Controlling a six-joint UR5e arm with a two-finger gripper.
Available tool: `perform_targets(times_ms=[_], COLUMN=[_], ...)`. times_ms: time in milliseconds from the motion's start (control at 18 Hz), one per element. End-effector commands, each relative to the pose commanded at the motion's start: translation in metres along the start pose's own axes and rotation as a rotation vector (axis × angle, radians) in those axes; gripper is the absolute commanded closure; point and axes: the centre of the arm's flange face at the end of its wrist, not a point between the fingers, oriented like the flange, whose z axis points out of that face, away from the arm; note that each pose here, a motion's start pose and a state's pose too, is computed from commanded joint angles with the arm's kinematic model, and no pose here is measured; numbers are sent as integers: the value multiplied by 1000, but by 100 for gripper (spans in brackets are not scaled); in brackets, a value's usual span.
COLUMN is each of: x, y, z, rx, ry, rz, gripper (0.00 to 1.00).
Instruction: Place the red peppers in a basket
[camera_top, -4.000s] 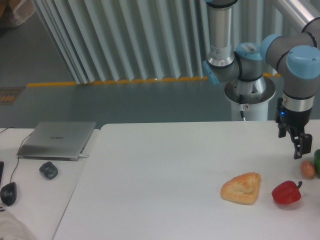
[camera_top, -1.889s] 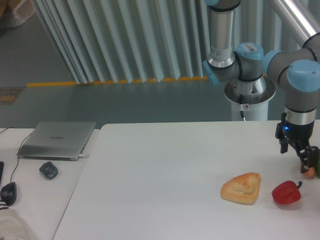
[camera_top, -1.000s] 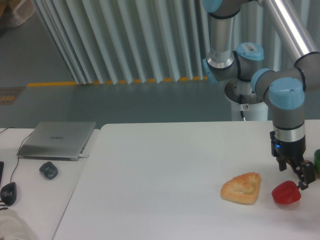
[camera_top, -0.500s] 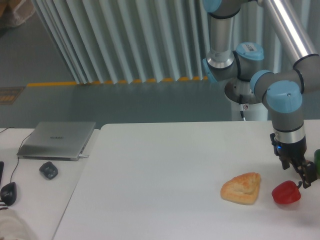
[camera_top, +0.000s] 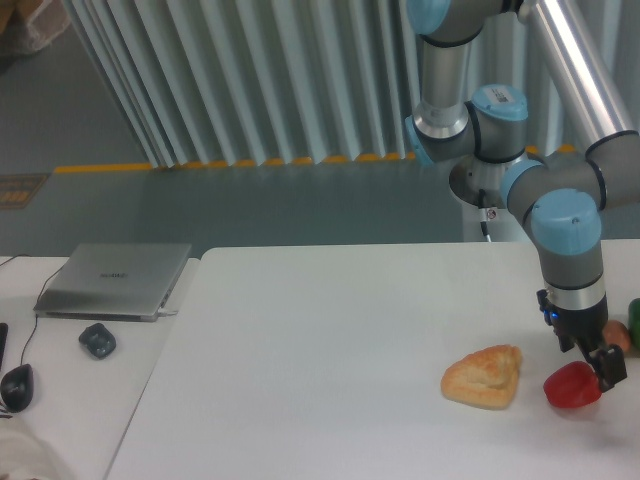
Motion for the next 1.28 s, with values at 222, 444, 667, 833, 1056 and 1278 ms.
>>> perform_targets(times_ms=[222,444,667,833,1056,1278], x=[0,1,1,0,-1,-7], y=[-1,-6,-12,-12,-11,-9], z=[6,12,22,23,14,-3], rx=[-2,-9,-34,-42,-41,-24], ry=[10,17,23,22,12,-17], rz=[3,10,23,25,25,18], gripper=[0,0,6,38,63,64])
